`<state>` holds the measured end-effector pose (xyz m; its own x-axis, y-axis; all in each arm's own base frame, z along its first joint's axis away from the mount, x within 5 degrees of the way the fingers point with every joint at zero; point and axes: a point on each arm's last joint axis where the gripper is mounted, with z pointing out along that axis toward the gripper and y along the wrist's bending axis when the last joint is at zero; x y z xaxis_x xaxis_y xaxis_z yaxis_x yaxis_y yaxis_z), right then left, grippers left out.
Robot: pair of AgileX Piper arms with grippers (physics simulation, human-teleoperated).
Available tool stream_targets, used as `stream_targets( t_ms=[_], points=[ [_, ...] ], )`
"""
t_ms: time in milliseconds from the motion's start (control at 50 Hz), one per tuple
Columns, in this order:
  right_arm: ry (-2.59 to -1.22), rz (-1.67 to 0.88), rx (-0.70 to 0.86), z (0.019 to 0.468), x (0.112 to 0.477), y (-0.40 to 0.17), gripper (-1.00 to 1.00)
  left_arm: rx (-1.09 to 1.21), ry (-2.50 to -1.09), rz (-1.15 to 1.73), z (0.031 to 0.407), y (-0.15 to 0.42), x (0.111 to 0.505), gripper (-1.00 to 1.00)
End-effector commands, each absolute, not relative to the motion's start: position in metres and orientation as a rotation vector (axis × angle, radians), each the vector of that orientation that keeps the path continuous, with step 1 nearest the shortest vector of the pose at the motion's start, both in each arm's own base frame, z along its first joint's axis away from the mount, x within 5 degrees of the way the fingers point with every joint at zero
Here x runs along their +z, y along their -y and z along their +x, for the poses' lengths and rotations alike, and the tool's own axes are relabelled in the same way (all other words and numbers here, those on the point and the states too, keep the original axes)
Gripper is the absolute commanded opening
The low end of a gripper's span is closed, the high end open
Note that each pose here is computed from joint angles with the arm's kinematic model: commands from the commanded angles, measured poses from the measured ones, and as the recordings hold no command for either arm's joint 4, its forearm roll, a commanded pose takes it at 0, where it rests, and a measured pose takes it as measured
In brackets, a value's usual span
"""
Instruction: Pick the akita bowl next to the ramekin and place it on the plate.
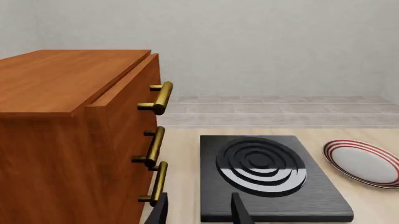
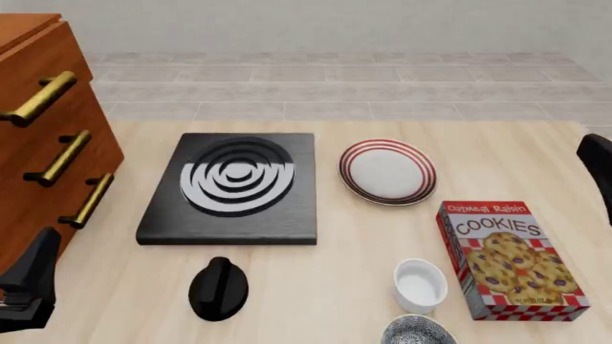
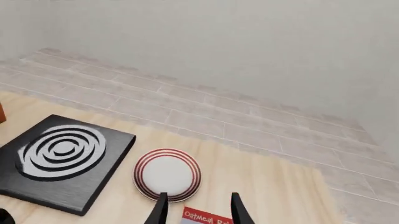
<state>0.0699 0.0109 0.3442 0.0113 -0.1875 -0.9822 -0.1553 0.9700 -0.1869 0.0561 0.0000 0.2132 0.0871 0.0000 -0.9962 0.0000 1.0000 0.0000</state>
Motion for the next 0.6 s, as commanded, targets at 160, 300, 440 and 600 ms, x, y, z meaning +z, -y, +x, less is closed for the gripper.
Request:
stream_targets(
  t_ms=[160,300,440,600],
  points=[
    [-1.552,-0.402,-0.003,0.069,0.434,-0.018,1.0,0.0,-1.484,0.0,0.056,0.0,0.213,1.0],
    [-1.605,-0.454,0.035,0.08,0.449,-0.025,1.0,0.0,-1.484,0.0,0.056,0.0,0.213,1.0],
    [-1.676,-0.501,0.086,0.09,0.471,-0.033,1.0,0.0,-1.484,0.0,0.056,0.0,0.213,1.0],
    [-1.738,-0.513,0.13,0.1,0.49,-0.04,1.0,0.0,-1.484,0.0,0.056,0.0,0.213,1.0]
  ],
)
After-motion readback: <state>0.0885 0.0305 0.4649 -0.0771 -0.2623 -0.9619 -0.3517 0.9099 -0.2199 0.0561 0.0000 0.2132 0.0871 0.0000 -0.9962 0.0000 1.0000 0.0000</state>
